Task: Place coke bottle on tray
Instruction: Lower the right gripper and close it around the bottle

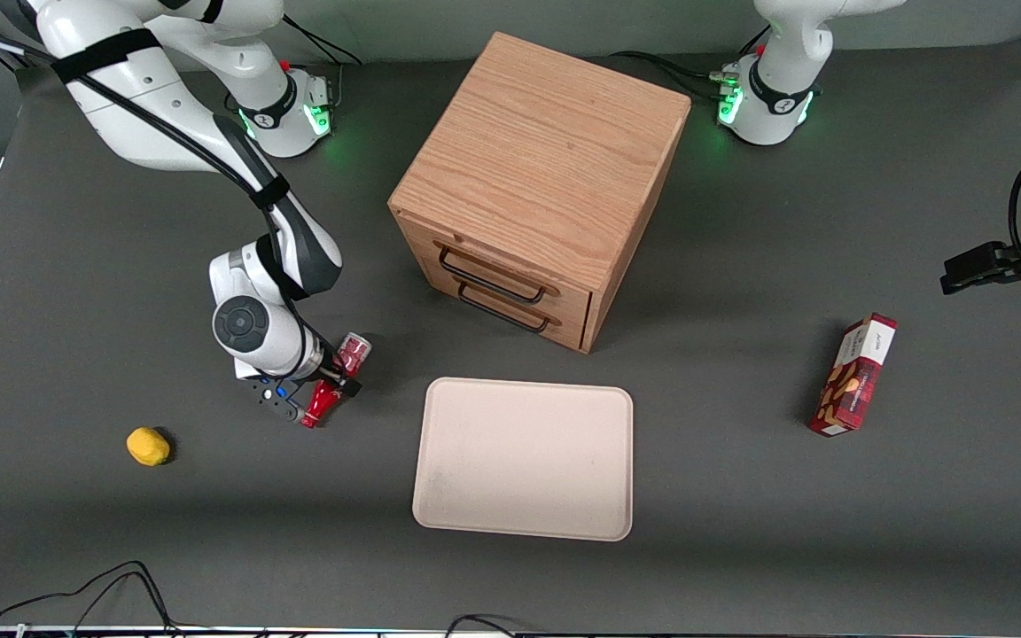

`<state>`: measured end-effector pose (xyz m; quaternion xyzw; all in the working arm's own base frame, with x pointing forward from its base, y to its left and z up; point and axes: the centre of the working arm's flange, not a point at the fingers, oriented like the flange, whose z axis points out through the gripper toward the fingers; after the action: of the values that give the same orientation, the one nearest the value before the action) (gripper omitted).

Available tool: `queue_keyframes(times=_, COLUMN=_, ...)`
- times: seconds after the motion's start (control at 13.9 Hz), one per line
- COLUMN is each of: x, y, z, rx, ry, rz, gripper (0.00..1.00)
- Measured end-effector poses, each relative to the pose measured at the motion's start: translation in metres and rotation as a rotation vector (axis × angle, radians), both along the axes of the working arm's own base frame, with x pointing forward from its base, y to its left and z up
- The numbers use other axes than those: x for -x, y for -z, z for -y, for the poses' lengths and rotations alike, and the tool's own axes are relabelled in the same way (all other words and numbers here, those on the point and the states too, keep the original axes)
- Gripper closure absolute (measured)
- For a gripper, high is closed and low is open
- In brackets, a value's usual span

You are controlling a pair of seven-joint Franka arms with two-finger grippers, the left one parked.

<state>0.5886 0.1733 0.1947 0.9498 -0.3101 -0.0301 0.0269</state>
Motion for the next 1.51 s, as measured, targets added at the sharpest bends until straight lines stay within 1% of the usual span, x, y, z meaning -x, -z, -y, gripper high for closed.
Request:
queue_keyframes(times=0.5, x=0.000, y=0.017, z=-0.001, rx=-0.007, ry=-0.002, rz=0.009, gripper=0.00)
queue_keyframes(times=0.65, x=0.000, y=0.017, z=-0.001, rx=-0.007, ry=-0.002, rz=0.010, gripper=0.04)
queue_keyframes(times=0.79, x=0.000, y=0.017, z=-0.001, rx=-0.007, ry=0.000, rz=0.011, gripper=0.24)
queue_keyframes(times=0.86, x=0.000, y=0.017, z=-0.001, rx=-0.005, ry=0.002, rz=0.014, gripper=0.37)
queue_keyframes(times=0.94, x=0.000, y=0.016, z=-0.002, rx=0.000, ry=0.008, rz=0.019, gripper=0.44)
queue_keyframes(times=1.37, x=0.000, y=0.012, z=-0.004, rx=0.012, ry=0.004, rz=0.030, gripper=0.44)
queue_keyframes(times=1.51, x=-0.003, y=-0.007, z=-0.005, rx=0.028, ry=0.000, rz=0.024, gripper=0.44)
